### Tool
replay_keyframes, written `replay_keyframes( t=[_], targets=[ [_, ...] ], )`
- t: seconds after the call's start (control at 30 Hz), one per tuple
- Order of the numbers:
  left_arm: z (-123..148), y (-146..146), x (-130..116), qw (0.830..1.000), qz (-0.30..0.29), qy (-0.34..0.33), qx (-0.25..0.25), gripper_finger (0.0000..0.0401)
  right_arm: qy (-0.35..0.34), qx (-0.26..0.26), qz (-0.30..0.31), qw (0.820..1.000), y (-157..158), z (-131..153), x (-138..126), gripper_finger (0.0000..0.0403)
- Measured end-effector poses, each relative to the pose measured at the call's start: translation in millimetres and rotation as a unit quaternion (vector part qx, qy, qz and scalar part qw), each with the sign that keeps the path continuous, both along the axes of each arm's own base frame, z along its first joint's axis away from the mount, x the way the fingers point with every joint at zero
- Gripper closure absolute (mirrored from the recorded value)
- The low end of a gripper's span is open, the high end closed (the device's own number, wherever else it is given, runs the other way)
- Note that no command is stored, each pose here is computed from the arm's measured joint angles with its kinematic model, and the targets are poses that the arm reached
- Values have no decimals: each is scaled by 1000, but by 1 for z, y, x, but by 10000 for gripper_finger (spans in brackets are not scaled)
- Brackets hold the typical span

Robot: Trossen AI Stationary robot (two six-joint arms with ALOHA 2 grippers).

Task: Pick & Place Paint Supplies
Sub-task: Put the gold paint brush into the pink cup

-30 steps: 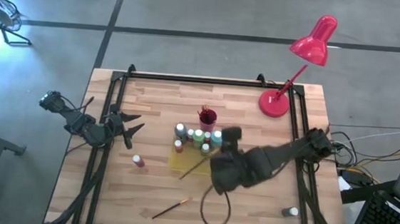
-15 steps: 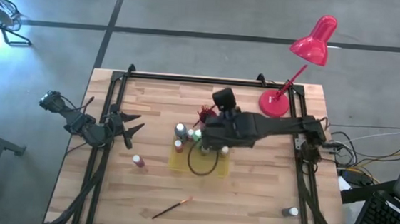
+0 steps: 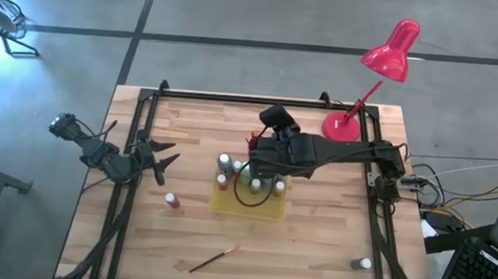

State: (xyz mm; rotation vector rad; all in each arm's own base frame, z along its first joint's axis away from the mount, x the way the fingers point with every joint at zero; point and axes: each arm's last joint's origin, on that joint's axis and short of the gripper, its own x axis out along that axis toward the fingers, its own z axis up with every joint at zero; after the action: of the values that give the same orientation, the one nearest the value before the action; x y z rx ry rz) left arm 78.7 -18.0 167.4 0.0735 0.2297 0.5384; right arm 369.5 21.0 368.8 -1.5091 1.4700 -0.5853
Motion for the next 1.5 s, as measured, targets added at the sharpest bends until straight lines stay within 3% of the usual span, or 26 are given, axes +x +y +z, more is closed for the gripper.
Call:
replay_keyframes(
  t=[0.37, 0.67, 1.5],
  targets=[
    [0, 0, 0, 1000, 0, 0, 0, 217, 92, -44, 3, 995, -1, -46, 4, 395],
    [0, 0, 0, 1000, 0, 0, 0, 217, 71, -39, -9, 997, -6, -68, 9, 395],
    [0, 0, 0, 1000, 0, 0, 0, 217, 101, -18, 10, 995, -19, -116, 25, 395]
  ],
)
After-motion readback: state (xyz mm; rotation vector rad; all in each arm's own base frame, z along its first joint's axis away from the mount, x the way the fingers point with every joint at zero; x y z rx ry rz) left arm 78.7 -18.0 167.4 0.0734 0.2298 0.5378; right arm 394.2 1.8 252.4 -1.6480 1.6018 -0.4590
